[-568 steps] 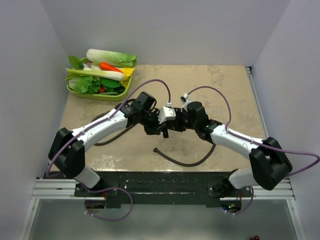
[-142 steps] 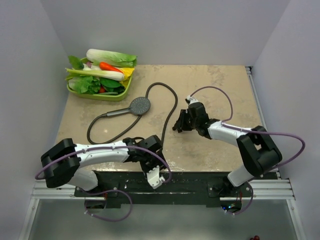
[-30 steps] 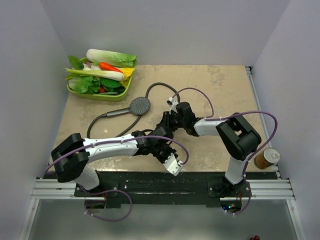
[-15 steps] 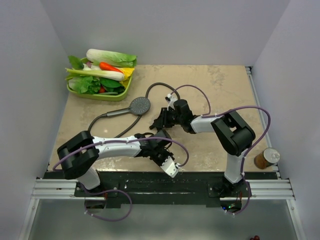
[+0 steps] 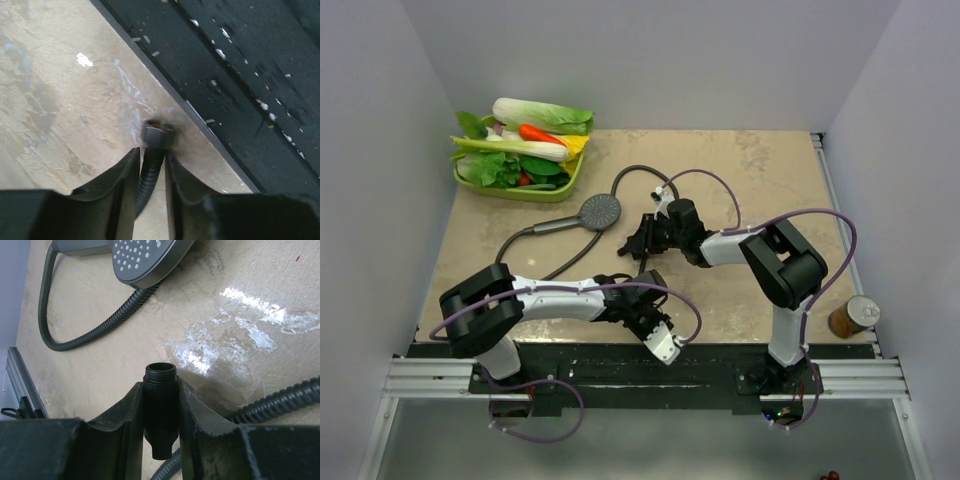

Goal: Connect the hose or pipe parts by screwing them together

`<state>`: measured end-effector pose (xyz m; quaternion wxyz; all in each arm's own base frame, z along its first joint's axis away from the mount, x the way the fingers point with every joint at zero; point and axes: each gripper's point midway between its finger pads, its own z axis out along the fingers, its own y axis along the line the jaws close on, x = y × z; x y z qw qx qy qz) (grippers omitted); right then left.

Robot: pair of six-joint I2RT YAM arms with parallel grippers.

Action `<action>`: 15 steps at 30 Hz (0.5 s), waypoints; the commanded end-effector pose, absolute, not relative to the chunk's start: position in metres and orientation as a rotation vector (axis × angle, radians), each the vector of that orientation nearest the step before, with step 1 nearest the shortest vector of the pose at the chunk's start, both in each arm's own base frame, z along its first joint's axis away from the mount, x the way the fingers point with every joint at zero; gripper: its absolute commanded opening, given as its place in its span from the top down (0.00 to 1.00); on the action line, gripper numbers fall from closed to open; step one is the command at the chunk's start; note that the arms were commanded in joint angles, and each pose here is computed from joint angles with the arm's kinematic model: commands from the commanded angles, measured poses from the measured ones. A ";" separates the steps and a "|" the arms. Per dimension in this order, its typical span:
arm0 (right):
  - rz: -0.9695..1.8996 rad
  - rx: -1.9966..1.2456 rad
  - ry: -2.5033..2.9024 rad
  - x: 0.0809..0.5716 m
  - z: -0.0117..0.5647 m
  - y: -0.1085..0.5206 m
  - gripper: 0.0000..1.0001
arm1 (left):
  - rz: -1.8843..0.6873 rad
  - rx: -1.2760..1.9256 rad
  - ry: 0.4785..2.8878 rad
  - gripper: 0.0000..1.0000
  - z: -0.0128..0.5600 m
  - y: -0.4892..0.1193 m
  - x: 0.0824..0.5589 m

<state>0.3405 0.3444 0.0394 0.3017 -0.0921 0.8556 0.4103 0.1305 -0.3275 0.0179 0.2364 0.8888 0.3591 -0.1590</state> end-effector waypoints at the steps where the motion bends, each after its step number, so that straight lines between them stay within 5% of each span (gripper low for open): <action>1: 0.891 -0.216 2.515 0.311 -0.033 0.314 1.00 | -0.479 2.425 0.969 0.63 0.014 -0.336 0.122; 15: 0.904 -0.204 2.513 0.312 -0.035 0.315 1.00 | -0.495 2.496 0.905 0.56 0.010 -0.330 0.107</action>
